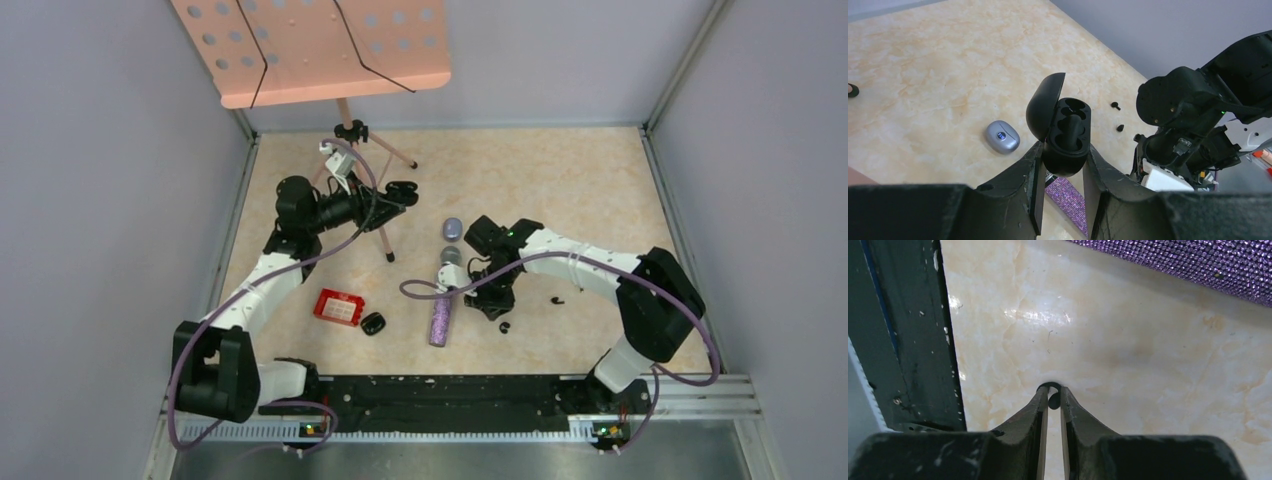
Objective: Insert the wireless bluetooth earbuds into the charging case
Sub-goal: Pick up the earbud from the center of the board.
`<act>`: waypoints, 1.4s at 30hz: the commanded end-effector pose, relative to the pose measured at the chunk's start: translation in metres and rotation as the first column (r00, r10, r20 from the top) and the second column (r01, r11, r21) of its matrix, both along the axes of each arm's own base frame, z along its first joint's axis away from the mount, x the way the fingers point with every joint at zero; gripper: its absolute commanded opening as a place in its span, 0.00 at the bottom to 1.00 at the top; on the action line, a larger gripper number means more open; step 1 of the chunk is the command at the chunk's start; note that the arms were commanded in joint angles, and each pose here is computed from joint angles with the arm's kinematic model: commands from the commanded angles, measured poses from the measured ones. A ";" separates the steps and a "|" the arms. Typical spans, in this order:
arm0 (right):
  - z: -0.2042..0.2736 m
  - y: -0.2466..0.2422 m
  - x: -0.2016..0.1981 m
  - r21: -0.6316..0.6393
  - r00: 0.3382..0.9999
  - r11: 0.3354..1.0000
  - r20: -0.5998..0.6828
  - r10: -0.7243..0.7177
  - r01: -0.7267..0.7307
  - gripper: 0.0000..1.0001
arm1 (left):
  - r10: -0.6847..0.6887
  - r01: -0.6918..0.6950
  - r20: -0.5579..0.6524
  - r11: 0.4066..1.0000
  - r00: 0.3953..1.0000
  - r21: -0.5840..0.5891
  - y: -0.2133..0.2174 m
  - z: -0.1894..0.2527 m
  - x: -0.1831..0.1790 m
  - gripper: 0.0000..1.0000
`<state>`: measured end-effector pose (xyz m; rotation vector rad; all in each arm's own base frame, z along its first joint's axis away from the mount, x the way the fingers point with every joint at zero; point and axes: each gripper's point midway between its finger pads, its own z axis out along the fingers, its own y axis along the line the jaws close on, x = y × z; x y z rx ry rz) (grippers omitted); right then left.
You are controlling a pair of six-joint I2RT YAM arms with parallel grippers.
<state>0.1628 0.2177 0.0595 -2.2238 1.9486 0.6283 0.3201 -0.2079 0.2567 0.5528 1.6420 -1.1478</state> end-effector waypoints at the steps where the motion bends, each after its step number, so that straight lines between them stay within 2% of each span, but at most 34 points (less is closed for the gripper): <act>1: 0.022 0.020 0.009 -0.017 0.944 0.944 0.036 -0.327 0.328 0.13 | 0.031 -0.031 0.053 0.999 0.998 0.009 0.006 0.011 -0.001 0.00; 4: 0.024 0.018 -0.002 -0.068 0.880 0.879 -0.028 -0.474 0.471 0.09 | 0.042 -0.043 0.052 0.999 0.998 0.010 0.006 0.012 0.002 0.00; 6: 0.021 0.013 -0.002 -0.102 0.834 0.831 -0.020 -0.551 0.547 0.01 | 0.049 -0.049 0.051 0.999 0.998 0.011 0.007 0.013 0.004 0.00; 12: 0.007 0.005 -0.010 -0.225 0.704 0.690 -0.024 -0.710 0.688 0.01 | 0.048 -0.050 0.045 0.998 0.998 0.036 0.009 0.014 0.007 0.00; 15: 0.000 0.006 -0.016 -0.265 0.677 0.663 -0.050 -0.734 0.700 0.01 | 0.050 -0.052 0.043 0.998 0.998 0.047 0.011 0.014 0.007 0.00; 18: -0.007 0.007 -0.023 -0.329 0.604 0.588 -0.064 -0.795 0.739 0.02 | 0.047 -0.050 0.048 0.997 0.998 0.059 0.013 0.014 0.007 0.00; 19: -0.010 0.004 -0.027 -0.357 0.578 0.557 -0.057 -0.814 0.750 0.03 | 0.044 -0.047 0.052 0.997 0.998 0.062 0.013 0.015 0.007 0.00; 22: -0.020 -0.009 -0.033 -0.415 0.486 0.447 -0.015 -0.874 0.792 0.19 | 0.042 -0.046 0.061 0.996 0.997 0.074 0.014 0.016 0.007 0.00; 26: -0.027 -0.018 -0.031 -0.440 0.376 0.332 0.014 -0.927 0.834 0.20 | 0.054 -0.059 0.066 0.995 0.996 0.079 0.016 0.017 0.011 0.00; 33: -0.027 -0.012 0.006 -0.359 0.312 0.269 0.065 -0.948 0.894 0.20 | 0.064 -0.069 0.061 0.995 0.996 0.079 0.017 0.018 0.010 0.00; 42: -0.038 -0.026 0.010 -0.398 0.275 0.216 0.097 -0.956 0.892 0.22 | 0.063 -0.066 0.048 0.995 0.997 0.080 0.016 0.015 0.013 0.00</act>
